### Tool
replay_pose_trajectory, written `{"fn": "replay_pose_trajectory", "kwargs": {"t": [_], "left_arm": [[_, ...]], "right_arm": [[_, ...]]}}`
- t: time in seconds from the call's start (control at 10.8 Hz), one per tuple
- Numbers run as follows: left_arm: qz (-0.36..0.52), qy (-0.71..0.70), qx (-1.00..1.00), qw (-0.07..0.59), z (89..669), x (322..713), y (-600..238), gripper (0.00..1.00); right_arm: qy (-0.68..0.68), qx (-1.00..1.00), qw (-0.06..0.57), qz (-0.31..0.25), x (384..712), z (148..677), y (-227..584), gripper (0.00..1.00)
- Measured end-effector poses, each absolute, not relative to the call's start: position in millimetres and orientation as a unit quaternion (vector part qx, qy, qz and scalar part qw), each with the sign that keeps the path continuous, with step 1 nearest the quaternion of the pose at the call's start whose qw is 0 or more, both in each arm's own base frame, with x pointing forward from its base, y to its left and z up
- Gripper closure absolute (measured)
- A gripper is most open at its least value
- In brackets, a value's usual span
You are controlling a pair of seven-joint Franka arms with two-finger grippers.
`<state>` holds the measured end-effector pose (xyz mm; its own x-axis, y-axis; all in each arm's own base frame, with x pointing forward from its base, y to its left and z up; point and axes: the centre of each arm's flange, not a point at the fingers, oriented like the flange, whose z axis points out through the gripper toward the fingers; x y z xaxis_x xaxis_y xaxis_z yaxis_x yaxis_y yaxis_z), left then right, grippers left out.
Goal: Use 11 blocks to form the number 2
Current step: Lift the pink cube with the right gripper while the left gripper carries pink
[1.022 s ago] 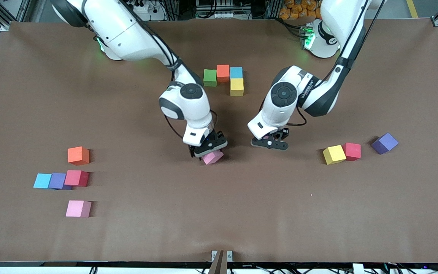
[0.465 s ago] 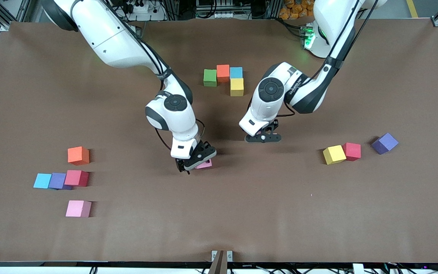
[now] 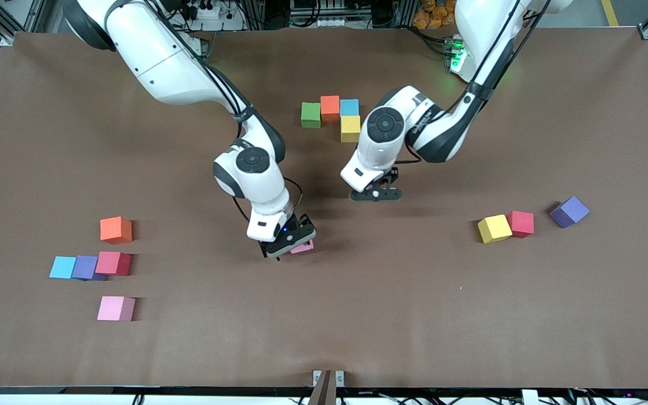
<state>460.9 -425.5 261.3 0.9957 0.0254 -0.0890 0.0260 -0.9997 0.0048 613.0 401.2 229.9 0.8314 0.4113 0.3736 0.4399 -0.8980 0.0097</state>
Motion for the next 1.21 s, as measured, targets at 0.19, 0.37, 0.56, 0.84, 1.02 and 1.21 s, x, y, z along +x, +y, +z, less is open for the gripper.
{"fn": "replay_pose_trajectory", "kwargs": {"t": [0.19,0.37,0.56,0.84,1.02,1.21], "left_arm": [[-0.059,0.005,0.998,-0.003,244,439,-429,0.44],[-0.064,0.016,0.998,0.008,230,427,-427,0.44],[-0.073,0.023,0.997,0.011,224,421,-426,0.44],[-0.082,0.006,0.997,0.014,222,402,-440,0.44],[-0.085,-0.001,0.996,0.017,224,392,-448,0.44],[-0.086,0.001,0.996,0.018,224,390,-450,0.44]], "right_arm": [[-0.196,-0.962,0.056,-0.183,624,236,391,0.00],[-0.176,-0.966,0.071,-0.178,627,239,390,0.00],[-0.172,-0.967,0.075,-0.169,623,233,394,0.00],[-0.185,-0.969,0.072,-0.146,605,210,405,0.00],[-0.195,-0.969,0.068,-0.133,591,197,410,0.00],[-0.200,-0.970,0.065,-0.123,584,188,410,0.00]]}}
